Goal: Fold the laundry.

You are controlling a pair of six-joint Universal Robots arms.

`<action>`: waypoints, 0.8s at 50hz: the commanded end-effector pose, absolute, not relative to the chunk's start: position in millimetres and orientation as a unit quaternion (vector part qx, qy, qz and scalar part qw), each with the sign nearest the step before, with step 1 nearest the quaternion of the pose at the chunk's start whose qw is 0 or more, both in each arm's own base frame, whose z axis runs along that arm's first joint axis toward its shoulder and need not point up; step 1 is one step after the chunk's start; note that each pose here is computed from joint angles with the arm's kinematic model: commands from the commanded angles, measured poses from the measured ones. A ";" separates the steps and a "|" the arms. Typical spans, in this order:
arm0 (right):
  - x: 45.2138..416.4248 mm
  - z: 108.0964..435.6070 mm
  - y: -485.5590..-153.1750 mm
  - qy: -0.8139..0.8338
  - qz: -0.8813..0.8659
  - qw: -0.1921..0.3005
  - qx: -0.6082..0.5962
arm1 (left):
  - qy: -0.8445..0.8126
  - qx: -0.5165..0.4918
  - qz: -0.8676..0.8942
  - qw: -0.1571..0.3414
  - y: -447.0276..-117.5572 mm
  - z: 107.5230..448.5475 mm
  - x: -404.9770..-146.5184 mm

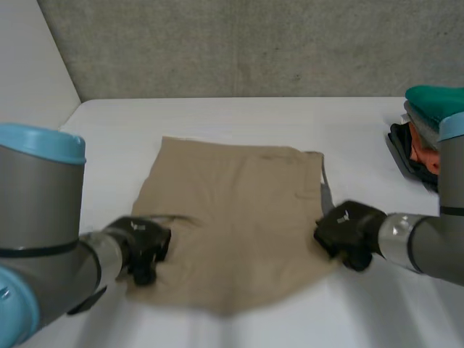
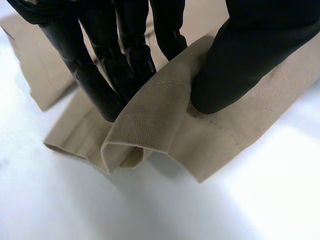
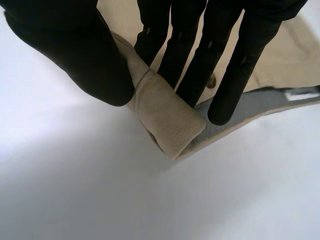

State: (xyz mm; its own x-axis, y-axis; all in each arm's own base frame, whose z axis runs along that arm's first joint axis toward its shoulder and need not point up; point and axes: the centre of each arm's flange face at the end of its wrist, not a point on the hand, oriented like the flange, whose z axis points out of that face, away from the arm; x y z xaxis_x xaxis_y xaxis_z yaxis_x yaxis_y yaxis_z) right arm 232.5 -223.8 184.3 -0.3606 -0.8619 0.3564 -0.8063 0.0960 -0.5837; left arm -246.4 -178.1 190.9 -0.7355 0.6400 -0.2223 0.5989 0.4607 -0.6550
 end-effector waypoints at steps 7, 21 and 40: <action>210.5 222.0 -188.8 0.734 -0.299 0.048 -0.609 | -0.833 -0.450 0.320 0.024 -136.1 211.7 -242.0; 250.8 193.8 -294.1 0.725 -0.520 0.018 -0.452 | -0.797 -0.335 0.502 0.026 -281.4 239.8 -289.4; 290.3 155.8 -378.2 0.626 -0.664 -0.083 -0.401 | -0.732 -0.282 0.620 -0.015 -371.8 214.4 -338.0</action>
